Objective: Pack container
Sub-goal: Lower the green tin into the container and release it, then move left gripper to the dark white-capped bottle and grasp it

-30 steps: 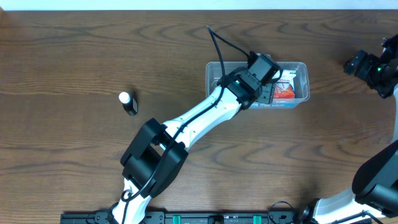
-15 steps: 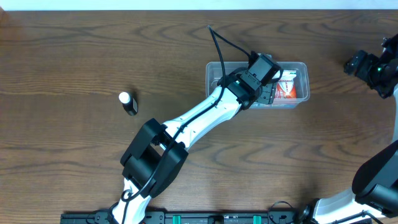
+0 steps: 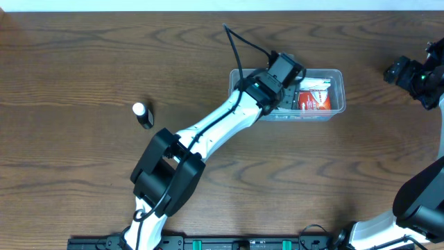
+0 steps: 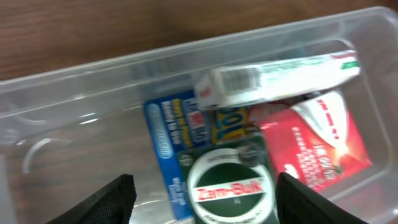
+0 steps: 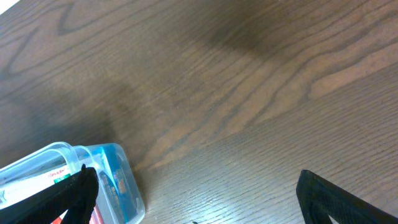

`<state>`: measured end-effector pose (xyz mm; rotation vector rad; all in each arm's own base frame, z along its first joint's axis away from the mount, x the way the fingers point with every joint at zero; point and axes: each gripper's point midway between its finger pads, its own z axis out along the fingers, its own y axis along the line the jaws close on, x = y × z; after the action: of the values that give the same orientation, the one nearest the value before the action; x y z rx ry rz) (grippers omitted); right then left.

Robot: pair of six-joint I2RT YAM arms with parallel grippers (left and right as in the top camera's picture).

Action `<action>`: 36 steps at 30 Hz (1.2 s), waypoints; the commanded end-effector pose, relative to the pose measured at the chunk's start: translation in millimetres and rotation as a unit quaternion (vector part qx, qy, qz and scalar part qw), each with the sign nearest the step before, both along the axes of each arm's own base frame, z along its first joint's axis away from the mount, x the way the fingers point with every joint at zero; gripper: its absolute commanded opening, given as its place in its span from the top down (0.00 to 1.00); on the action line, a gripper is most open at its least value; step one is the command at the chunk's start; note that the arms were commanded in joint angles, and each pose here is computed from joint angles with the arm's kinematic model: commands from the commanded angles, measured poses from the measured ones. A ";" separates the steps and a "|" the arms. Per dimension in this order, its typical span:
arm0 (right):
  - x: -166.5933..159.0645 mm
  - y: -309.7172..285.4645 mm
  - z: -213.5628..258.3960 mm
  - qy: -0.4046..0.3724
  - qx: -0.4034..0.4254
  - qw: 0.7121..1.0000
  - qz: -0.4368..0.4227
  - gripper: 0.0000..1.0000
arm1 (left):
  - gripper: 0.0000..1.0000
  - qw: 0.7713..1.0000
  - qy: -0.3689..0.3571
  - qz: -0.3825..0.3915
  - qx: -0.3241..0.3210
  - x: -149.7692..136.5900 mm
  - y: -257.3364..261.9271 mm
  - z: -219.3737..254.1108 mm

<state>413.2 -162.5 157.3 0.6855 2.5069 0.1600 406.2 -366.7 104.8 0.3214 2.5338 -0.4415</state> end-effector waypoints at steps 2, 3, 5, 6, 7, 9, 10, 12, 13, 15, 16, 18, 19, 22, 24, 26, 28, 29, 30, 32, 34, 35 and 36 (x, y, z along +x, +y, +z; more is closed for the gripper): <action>0.6 -0.9 6.3 -0.007 0.001 1.000 -0.005 0.01 | 0.27 0.999 -0.040 0.005 -0.004 12.4 22.3 49.5; 0.6 -0.9 6.3 -0.007 0.001 1.000 -0.005 0.01 | 0.26 0.999 -0.046 0.003 0.000 12.8 31.2 60.6; 0.6 -0.9 6.3 -0.007 0.001 1.000 -0.005 0.01 | 0.23 0.998 -0.057 0.002 0.008 13.1 50.5 80.9; 0.7 -0.9 6.4 -0.008 0.001 1.000 -0.005 0.01 | 0.21 0.998 -0.060 0.004 0.016 13.2 64.3 90.2; 0.7 -0.9 6.4 -0.008 0.001 1.000 -0.005 0.01 | 0.19 0.998 -0.060 0.007 0.023 13.2 77.7 97.1; 0.7 -0.9 6.4 -0.008 0.001 1.000 -0.005 0.01 | 0.17 0.998 -0.050 0.028 0.038 13.4 112.4 107.1; 0.7 -0.9 6.4 -0.008 0.001 1.000 -0.005 0.01 | 0.16 0.997 -0.040 0.045 0.046 13.6 132.5 109.1; 0.7 -0.9 6.4 -0.008 0.001 1.000 -0.005 0.01 | 0.16 0.995 -0.017 0.076 0.060 14.4 167.1 107.9; 0.6 -0.8 6.3 -0.007 0.001 1.000 -0.005 0.01 | 0.16 0.993 0.000 0.096 0.069 14.5 188.6 103.7; 0.7 -0.9 6.4 -0.008 0.001 1.000 -0.005 0.01 | 0.15 0.987 0.035 0.129 0.086 12.3 224.8 93.5; 0.7 -0.9 6.4 -0.008 0.001 1.000 -0.005 0.01 | 0.13 0.983 0.058 0.146 0.096 9.5 243.1 86.4; 0.7 -0.9 6.4 -0.008 0.001 1.000 -0.005 0.01 | 0.06 0.974 0.101 0.172 0.112 0.3 272.3 73.8; 0.6 -0.9 6.3 -0.007 0.001 1.000 -0.005 0.01 | 0.05 0.969 0.120 0.182 0.119 -4.8 283.8 68.3; 0.6 -0.9 6.3 -0.007 0.001 1.000 -0.005 0.01 | 0.01 0.957 0.164 0.198 0.137 -20.7 313.7 56.4; 0.7 -0.9 6.4 -0.008 0.001 1.000 -0.005 0.01 | 0.02 0.953 0.181 0.194 0.149 -27.6 329.2 51.1; 0.6 -0.9 6.3 -0.007 0.001 1.000 -0.005 0.01 | 0.02 0.949 0.192 0.198 0.154 -31.3 345.0 46.5; 0.7 -0.9 6.4 -0.008 0.001 1.000 -0.005 0.01 | 0.02 0.945 0.200 0.209 0.154 -33.3 358.3 41.6; 0.7 -0.9 6.4 -0.008 0.001 1.000 -0.005 0.01 | 0.02 0.943 0.202 0.215 0.153 -33.4 363.3 39.1; 0.6 -0.9 6.3 -0.007 0.001 1.000 -0.005 0.01 | 0.02 0.942 0.204 0.220 0.152 -34.0 367.8 35.7; 0.6 -0.9 6.3 -0.007 0.001 1.000 -0.005 0.01 | 0.02 0.939 0.207 0.229 0.151 -34.7 374.7 26.8; 0.7 -0.9 6.4 -0.008 0.001 1.000 -0.005 0.01 | 0.02 0.938 0.209 0.231 0.151 -35.7 378.0 16.0; 0.7 -0.9 6.4 -0.008 0.001 1.000 -0.005 0.01 | 0.02 0.938 0.211 0.231 0.151 -36.6 378.6 10.9; 0.6 -0.9 6.3 -0.007 0.001 1.000 -0.005 0.01 | 0.02 0.938 0.211 0.231 0.151 -37.2 378.7 6.1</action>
<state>413.2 -162.5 157.3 0.6855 2.5069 0.1600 375.9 10.9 124.9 -0.3299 2.9382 0.0626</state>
